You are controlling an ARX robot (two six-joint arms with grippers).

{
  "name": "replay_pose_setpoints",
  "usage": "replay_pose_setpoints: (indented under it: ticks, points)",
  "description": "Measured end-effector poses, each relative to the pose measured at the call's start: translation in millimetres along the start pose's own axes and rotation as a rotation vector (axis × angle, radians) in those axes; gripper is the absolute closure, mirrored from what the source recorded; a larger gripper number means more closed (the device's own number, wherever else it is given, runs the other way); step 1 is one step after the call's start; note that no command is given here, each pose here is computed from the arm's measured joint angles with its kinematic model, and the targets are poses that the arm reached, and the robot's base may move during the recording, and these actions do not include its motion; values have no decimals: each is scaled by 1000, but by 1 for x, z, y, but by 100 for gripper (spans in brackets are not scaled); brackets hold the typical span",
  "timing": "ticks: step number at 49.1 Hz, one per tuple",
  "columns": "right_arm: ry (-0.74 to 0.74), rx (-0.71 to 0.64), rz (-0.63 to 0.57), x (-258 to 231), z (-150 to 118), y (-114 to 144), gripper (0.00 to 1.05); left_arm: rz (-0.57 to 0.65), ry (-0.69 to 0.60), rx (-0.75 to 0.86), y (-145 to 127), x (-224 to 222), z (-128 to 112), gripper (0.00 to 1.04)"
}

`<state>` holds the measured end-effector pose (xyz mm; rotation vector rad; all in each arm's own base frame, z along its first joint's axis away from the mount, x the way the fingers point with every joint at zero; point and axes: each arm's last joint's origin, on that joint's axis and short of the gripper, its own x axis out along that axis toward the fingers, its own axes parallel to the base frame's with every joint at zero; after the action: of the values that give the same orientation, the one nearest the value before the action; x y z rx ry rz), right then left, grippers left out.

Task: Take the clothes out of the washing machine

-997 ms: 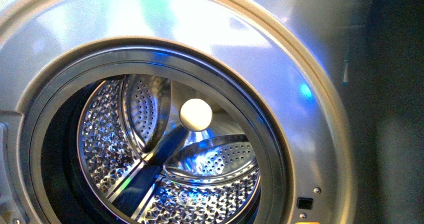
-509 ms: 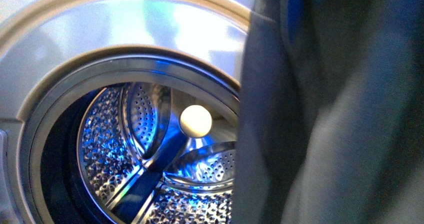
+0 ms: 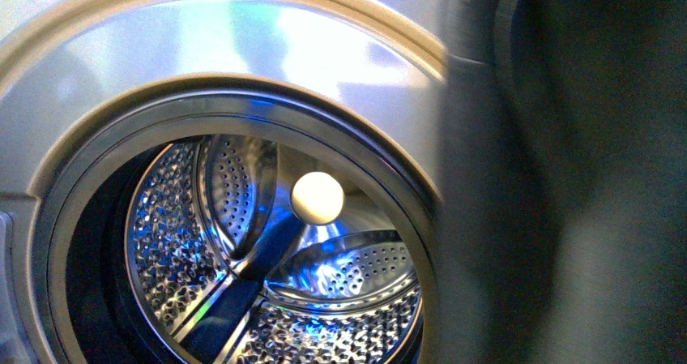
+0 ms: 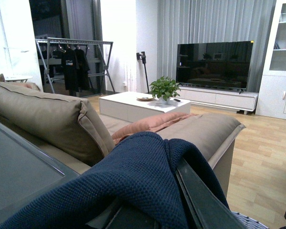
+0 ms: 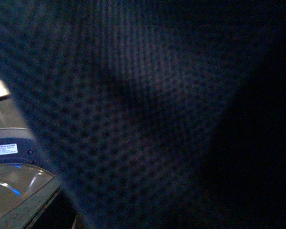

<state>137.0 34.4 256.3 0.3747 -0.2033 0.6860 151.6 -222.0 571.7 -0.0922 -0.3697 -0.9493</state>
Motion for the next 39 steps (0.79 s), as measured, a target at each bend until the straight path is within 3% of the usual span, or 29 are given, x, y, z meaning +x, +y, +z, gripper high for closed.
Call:
replay_pose_setpoints:
  ticks: [17,39]
  points:
    - [4,-43,-28,39,-16,4,8,2,0,3,0,0,0,99]
    - [-61,-73,-72,80,-13,5,8,3,0,3,0,0,0,99]
